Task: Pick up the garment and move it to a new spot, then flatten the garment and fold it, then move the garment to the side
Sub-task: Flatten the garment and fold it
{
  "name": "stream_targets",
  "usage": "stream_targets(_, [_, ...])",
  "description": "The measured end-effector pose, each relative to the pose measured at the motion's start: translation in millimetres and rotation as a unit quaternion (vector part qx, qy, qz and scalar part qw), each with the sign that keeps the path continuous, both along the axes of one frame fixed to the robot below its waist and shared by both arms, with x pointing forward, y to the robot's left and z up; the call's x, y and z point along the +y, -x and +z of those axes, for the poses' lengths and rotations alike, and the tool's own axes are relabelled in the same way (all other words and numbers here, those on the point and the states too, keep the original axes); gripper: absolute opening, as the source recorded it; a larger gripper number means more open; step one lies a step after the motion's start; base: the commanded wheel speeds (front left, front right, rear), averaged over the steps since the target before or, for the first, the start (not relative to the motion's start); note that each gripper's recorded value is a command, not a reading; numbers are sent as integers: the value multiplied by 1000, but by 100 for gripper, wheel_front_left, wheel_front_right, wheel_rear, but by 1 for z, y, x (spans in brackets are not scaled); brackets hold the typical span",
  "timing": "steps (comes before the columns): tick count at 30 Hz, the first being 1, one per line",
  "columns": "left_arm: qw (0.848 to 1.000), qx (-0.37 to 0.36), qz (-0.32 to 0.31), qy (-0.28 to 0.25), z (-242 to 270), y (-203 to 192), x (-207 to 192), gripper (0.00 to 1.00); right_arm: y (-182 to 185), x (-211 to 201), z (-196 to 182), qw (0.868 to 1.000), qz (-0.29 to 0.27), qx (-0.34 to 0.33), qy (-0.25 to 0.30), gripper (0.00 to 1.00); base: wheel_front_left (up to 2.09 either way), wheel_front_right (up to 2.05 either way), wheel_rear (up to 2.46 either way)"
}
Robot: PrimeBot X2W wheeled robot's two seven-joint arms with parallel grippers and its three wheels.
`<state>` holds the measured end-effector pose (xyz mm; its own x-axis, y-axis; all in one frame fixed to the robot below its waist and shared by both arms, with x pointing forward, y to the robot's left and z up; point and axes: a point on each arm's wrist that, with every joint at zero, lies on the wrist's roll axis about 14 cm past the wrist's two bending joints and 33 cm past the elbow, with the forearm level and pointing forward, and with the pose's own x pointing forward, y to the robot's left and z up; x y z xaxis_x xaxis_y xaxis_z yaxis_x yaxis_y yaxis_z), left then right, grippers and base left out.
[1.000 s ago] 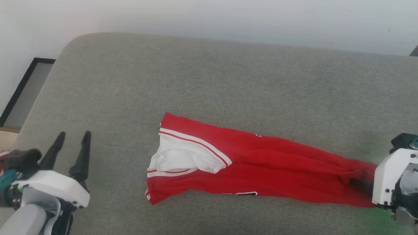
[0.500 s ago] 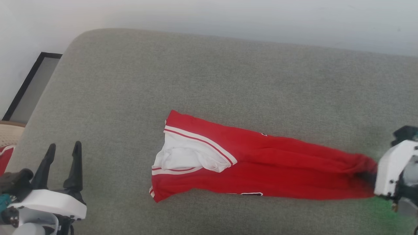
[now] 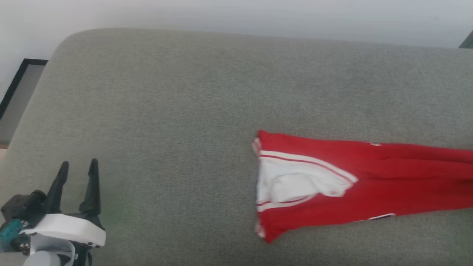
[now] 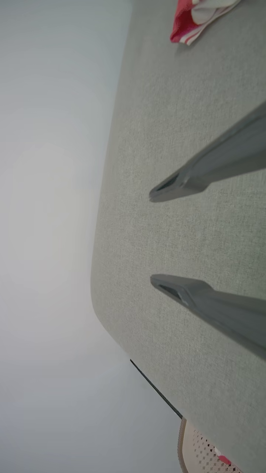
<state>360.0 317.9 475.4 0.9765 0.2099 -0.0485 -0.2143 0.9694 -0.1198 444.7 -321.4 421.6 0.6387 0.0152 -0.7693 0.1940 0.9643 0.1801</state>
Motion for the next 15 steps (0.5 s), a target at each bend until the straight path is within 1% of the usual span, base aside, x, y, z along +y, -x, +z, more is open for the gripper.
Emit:
stream_targets(4, [1000,0,-16,1,-1,-10,-10,100,-2,-32,8,999,-30,-10,40,0,0,0,0])
stream_targets(8, [1000,2,-27,2,-3,-17,-16,100,-3,-38,9,998,-32,-8,51,0,0,0,0])
stream_targets(11, [999,-1,-35,4,-2,-21,-20,100,-6,-20,8,999,-3,-6,42,0,0,0,0])
stream_targets(15, [999,-3,-41,6,-1,-23,-24,100,-10,19,15,998,56,-13,19,0,0,0,0])
